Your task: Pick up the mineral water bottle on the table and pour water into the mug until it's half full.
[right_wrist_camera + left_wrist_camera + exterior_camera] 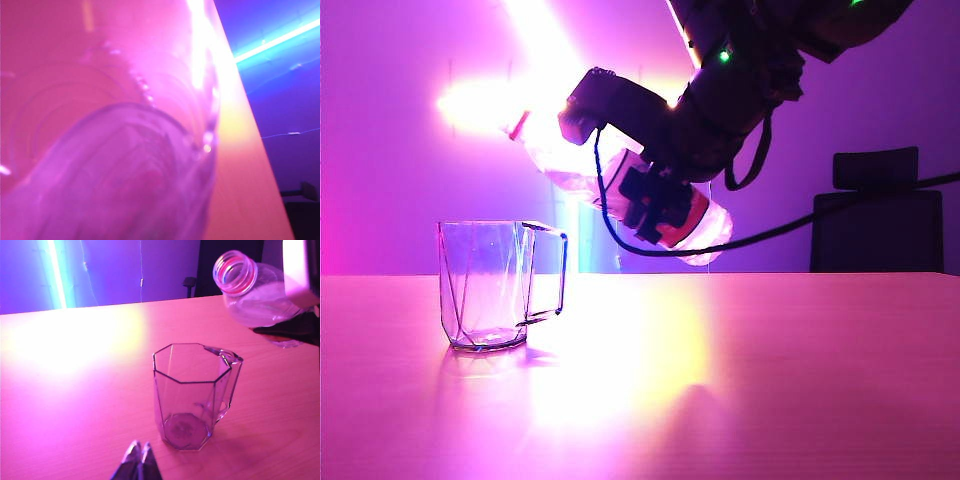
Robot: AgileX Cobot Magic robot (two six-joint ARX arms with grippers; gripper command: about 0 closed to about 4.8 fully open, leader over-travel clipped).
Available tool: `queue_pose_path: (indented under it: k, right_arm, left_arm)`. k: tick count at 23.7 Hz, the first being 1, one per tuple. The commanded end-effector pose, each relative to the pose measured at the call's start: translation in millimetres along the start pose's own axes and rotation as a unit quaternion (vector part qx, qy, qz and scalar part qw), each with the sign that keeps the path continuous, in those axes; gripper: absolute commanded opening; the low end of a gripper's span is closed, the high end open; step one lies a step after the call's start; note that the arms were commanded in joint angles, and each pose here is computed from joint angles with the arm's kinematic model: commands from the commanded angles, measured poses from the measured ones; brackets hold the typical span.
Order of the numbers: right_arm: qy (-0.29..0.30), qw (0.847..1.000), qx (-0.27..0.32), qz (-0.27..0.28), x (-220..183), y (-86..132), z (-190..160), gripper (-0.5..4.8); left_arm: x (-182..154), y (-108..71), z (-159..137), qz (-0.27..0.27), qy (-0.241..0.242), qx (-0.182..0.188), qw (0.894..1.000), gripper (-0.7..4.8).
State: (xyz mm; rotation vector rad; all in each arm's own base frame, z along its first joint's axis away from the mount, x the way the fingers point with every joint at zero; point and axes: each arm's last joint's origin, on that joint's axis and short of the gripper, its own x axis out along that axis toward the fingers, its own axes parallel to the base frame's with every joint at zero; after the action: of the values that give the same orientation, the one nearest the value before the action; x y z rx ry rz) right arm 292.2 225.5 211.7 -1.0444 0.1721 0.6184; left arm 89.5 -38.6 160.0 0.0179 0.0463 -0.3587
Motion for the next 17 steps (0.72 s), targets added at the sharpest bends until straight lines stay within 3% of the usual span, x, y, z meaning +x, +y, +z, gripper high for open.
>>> queue_pose_path:
  k: [1,5,17]
  right_arm:
    - [-0.02,0.999,-0.037,-0.034,-2.7,-10.7,7.7,1.56]
    - [-0.019,0.996,-0.08,-0.036,-2.7,-11.4,8.2,1.57]
    - [0.008,0.99,-0.121,-0.073,8.8,-15.1,12.4,1.57]
  left_arm:
    - [-0.2,-0.2,1.8,-0.002,-0.004,-0.002,1.0,-0.02]
    - [-0.2,-0.2,1.8,-0.002,-0.004,-0.002,1.0,-0.02]
    - [-0.2,-0.2,1.8,-0.002,-0.004,-0.002,1.0,-0.02]
